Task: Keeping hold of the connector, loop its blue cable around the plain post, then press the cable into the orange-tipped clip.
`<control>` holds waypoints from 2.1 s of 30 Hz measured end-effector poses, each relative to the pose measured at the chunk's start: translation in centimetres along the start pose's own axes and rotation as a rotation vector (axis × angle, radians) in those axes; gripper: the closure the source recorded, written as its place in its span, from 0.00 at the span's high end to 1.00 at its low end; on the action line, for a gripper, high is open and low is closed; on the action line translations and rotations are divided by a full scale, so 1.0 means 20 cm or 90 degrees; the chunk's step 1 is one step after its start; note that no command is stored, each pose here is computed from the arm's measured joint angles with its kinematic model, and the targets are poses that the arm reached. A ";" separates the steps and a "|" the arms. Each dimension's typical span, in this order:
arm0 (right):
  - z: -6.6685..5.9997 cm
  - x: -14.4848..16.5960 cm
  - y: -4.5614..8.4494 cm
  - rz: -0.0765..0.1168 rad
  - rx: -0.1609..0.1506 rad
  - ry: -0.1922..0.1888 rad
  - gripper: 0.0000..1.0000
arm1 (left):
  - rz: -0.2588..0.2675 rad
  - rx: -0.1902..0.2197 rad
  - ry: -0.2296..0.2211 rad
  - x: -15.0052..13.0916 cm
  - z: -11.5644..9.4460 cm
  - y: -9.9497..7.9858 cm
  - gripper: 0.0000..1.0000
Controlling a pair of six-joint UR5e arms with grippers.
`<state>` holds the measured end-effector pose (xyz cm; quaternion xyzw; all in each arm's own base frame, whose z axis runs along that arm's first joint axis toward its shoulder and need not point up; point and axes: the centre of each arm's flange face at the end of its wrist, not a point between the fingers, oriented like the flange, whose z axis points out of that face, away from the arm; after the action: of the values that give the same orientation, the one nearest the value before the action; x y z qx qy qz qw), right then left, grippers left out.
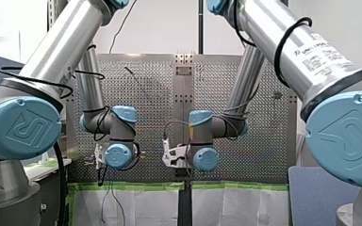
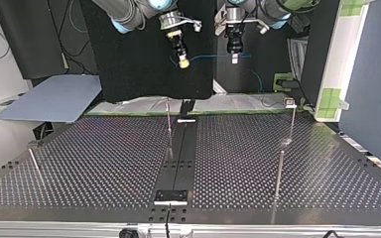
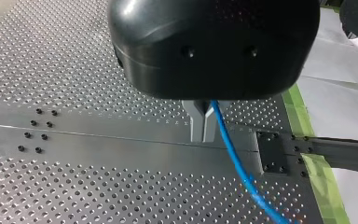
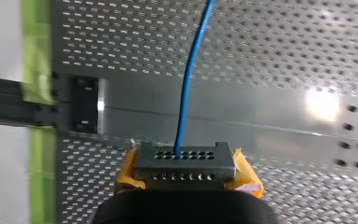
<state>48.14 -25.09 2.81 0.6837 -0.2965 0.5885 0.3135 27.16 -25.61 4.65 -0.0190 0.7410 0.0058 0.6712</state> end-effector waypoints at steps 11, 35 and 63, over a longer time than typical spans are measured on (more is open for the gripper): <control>-0.06 -0.32 -0.01 -0.015 0.004 -0.074 0.00 | -0.004 0.003 -0.003 0.01 0.02 -0.01 0.00; 0.24 0.28 0.07 0.080 -0.034 -0.005 0.00 | -0.078 -0.075 -0.079 -0.46 0.22 -0.07 0.00; 0.42 1.50 0.21 0.096 0.004 0.160 0.00 | -0.234 -0.165 -0.221 -1.42 0.38 -0.07 0.00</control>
<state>53.96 -35.36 32.03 0.5814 -0.3037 0.6921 0.3012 37.65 -26.24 32.17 -0.2377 0.5921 -0.0180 0.7698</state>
